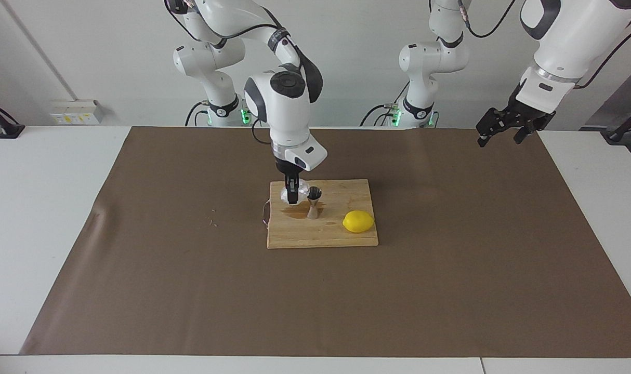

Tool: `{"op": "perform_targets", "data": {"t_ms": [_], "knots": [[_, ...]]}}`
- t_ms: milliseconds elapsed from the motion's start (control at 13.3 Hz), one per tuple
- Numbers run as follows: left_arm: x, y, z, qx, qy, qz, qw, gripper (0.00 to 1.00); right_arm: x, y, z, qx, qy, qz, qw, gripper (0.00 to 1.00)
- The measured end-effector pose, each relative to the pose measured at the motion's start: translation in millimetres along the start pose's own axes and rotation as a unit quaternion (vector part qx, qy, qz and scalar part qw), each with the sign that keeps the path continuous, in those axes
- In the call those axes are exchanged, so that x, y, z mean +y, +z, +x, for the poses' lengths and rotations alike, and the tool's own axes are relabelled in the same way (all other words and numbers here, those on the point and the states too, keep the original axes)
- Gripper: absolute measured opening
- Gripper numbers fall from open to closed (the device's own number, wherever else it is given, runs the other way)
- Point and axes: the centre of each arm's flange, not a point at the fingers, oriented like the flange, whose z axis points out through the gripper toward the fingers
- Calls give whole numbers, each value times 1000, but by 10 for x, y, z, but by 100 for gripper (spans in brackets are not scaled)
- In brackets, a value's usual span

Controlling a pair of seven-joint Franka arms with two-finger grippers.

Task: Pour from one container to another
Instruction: 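Carry the white cup back and lower it to its spot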

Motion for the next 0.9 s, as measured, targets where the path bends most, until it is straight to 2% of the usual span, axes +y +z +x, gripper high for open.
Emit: {"op": "perform_targets", "data": {"t_ms": [225,525,675,900], "knots": [[0,0,0,0,0,0,1000,100,140,76,-433,55,11,27,998,50],[0,0,0,0,0,0,1000,100,196,309,-1049,109,-2,52,993,50],[0,0,0,0,0,0,1000,100,186,442,-1438,134,-18,56,989,50],[0,0,0,0,0,0,1000,100,46,714,-2102,177,-34,41,983,50]]}}
